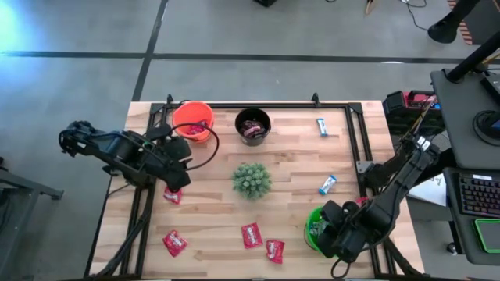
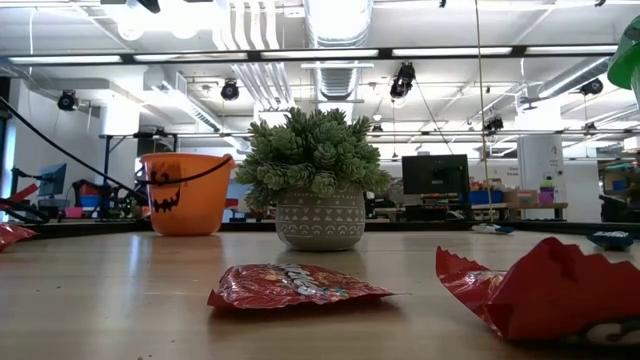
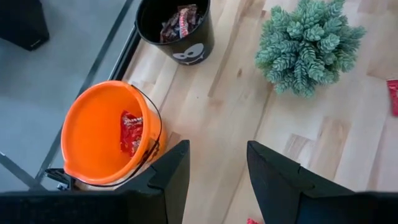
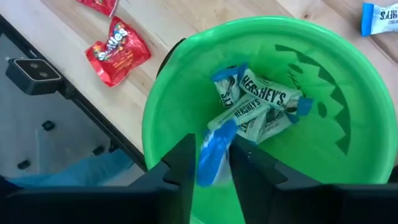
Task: Sort candy
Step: Put the blue chocolate into the green bucket, then put the red candy into the orange bucket
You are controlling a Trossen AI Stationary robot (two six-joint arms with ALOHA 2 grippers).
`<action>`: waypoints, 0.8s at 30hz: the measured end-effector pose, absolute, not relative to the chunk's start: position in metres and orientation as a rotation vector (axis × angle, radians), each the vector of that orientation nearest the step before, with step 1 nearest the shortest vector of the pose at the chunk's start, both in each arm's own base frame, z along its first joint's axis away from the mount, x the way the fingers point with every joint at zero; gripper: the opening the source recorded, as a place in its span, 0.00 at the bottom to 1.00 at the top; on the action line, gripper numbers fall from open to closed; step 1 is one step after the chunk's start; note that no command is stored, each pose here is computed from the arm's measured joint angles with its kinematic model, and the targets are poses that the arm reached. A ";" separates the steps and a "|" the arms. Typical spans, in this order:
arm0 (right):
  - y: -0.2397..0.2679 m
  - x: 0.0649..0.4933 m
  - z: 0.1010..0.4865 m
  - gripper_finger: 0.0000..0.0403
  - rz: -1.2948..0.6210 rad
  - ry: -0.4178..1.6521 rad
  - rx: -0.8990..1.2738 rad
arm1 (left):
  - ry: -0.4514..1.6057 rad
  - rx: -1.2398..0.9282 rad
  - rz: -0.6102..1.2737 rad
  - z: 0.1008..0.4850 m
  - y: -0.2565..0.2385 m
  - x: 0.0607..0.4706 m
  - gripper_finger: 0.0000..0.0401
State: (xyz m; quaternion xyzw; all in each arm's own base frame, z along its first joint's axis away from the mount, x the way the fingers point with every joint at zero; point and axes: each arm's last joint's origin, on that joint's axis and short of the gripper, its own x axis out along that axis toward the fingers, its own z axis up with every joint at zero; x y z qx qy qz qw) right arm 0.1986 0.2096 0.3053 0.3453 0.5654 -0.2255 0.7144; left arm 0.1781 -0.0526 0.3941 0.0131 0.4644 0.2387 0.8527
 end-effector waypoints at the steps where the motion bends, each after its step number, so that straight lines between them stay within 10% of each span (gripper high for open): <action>1: 0.210 0.199 0.305 0.23 -0.498 1.254 0.763 | 0.978 0.027 0.501 0.394 -0.053 0.178 0.35; 24: 0.188 0.253 0.318 0.46 -0.171 1.001 0.567 | 1.028 -0.015 0.443 0.391 -0.055 0.179 0.35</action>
